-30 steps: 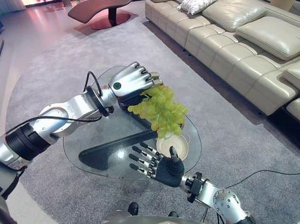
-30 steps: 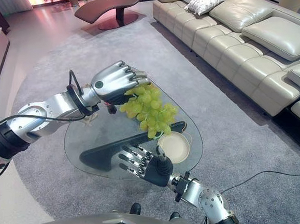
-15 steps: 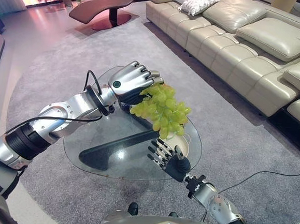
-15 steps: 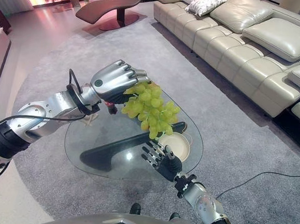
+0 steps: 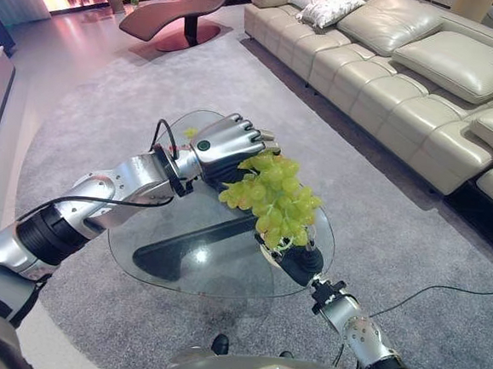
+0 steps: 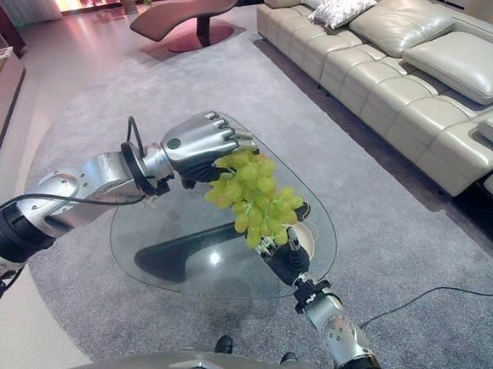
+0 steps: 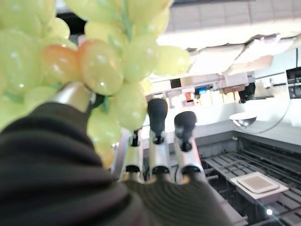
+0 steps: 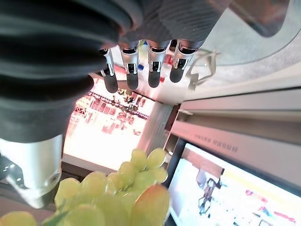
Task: Pick up fruits into the plate
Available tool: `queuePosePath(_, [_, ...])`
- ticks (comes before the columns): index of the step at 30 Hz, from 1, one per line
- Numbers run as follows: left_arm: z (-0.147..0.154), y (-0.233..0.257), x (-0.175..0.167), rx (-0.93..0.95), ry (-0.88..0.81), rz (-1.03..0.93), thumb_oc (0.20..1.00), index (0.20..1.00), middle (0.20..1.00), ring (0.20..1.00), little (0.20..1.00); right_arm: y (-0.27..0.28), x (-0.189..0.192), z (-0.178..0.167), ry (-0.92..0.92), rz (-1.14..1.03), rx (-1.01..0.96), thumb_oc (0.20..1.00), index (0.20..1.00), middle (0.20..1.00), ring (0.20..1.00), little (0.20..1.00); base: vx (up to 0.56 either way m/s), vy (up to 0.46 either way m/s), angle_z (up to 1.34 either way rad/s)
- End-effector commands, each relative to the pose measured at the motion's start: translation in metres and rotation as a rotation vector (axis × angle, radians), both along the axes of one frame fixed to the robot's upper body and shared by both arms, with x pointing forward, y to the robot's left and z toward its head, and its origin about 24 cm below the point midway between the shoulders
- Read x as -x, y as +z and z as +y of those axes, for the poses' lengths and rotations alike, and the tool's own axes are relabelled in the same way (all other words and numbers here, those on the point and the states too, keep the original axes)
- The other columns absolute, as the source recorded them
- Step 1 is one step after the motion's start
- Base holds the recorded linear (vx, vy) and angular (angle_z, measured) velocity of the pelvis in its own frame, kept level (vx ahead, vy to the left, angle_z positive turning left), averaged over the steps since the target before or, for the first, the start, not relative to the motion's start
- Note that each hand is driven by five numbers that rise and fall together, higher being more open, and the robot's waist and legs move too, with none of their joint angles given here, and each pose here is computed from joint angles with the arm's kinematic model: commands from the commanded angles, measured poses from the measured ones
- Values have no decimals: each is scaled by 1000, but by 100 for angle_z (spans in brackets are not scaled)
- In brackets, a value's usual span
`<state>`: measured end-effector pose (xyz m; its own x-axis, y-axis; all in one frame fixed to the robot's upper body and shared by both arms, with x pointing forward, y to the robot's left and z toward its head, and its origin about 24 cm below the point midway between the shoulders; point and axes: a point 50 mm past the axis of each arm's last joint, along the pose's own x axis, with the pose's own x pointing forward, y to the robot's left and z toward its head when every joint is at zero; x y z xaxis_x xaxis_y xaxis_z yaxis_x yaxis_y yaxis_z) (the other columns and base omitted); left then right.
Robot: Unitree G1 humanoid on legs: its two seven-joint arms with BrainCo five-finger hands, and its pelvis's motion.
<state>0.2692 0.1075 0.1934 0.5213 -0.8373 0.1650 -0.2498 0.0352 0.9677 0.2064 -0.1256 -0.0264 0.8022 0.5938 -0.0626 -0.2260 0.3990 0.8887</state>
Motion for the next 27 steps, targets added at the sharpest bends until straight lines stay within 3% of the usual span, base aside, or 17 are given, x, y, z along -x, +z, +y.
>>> queuePosePath(1, [4,30,-6,109,13,-52,200,200,200,200,200,35,-18,11,14,-170,-146,1000,1000,1000,1000,1000,0,0,0])
queuePosePath(16, [-2,10,-14,33,49,52,200,200,200,200,200,60,-17,25,125,-255,-281,1000,1000,1000,1000,1000,-9,2,0])
queuePosePath(27, [11,-6,-25,-9,169,170,200,200,200,200,200,68,-17,22,144,-319,-278,1000,1000,1000,1000,1000,0,0,0])
